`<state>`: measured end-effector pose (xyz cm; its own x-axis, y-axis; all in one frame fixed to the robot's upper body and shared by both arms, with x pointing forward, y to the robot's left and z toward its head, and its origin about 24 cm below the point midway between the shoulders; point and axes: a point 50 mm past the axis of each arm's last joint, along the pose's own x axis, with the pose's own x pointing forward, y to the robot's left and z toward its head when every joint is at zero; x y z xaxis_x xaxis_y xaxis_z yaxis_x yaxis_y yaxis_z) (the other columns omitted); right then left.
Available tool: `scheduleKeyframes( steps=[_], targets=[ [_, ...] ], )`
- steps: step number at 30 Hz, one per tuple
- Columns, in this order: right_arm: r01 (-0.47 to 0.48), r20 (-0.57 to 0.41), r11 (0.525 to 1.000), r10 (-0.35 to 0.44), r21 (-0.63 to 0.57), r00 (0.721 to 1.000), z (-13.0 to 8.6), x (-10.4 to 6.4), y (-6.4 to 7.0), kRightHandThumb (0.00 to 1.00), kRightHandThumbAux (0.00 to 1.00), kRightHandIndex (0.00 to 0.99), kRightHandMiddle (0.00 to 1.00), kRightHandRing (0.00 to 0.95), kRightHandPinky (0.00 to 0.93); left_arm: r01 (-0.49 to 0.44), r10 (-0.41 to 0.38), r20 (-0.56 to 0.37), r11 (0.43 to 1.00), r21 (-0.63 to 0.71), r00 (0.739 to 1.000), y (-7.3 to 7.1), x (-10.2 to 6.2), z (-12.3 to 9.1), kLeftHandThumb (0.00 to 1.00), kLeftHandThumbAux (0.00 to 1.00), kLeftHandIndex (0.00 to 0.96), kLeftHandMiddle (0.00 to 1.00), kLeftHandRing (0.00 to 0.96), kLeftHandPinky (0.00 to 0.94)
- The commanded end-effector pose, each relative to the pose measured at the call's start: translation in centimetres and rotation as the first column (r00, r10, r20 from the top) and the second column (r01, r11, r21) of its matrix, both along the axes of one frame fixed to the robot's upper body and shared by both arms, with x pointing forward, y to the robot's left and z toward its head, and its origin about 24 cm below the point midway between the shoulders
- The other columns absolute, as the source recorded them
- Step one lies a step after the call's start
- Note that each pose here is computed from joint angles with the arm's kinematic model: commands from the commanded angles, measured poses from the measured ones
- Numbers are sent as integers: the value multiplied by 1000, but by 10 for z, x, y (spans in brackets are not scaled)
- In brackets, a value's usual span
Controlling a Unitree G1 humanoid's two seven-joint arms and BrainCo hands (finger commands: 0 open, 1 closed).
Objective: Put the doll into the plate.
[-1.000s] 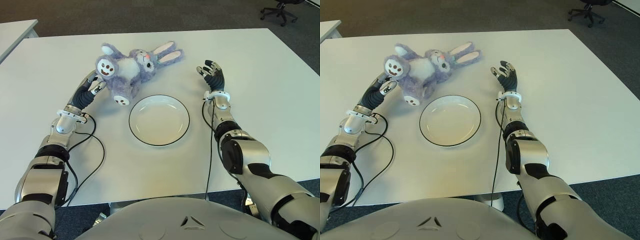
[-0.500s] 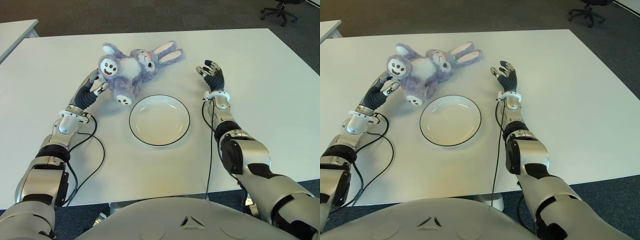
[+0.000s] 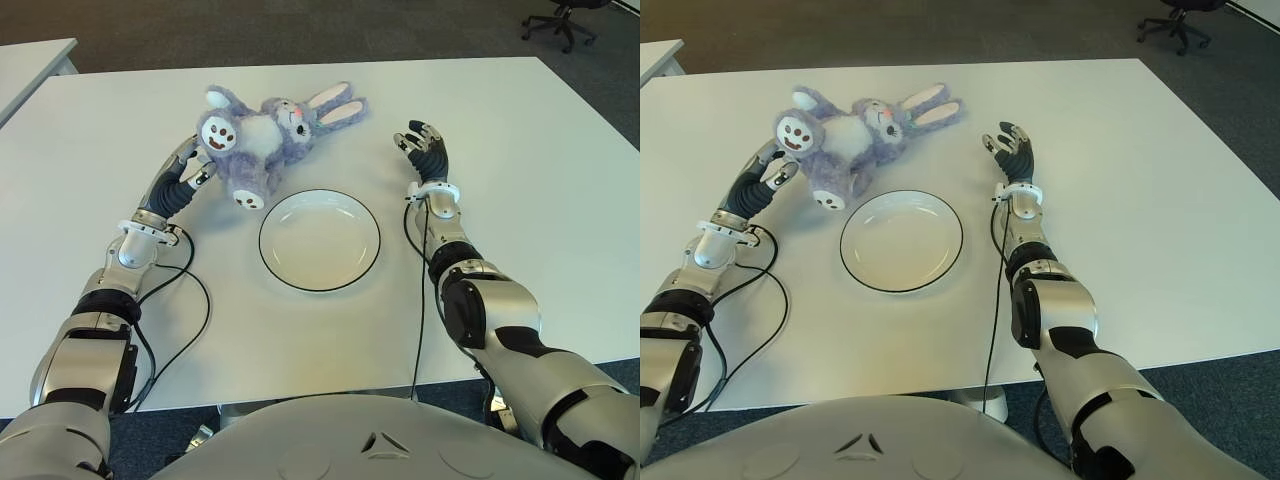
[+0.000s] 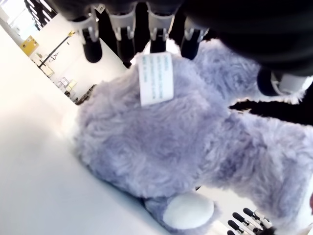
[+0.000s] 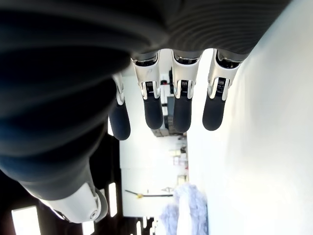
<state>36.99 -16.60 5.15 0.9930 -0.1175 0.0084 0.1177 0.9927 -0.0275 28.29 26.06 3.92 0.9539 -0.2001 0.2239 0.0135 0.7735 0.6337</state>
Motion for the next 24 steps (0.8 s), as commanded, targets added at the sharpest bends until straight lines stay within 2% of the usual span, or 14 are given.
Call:
scheduleKeyframes(
  steps=[1,13,21,24],
  targets=[
    [0,-205,1000,4,17,979,-52,-28,6,371,751,213,170,164,215,-111,43,-285,968,-225,958,-53,-66,-94,443,168,0,0,0,46],
    [-1,-210,1000,3,11,978,-52,-27,7,381,748,208,169,162,208,-200,157,-188,950,-239,970,-60,-63,-90,439,175,0,0,0,52],
    [1,-210,1000,1,10,978,-52,-27,6,395,747,212,169,159,201,-249,219,-149,941,-229,964,-64,-62,-89,444,195,0,0,0,78],
    [-1,-211,1000,3,8,978,-52,-27,6,404,751,214,168,156,203,-275,251,-130,933,-232,959,-66,-60,-88,444,199,0,0,2,50]
  ],
)
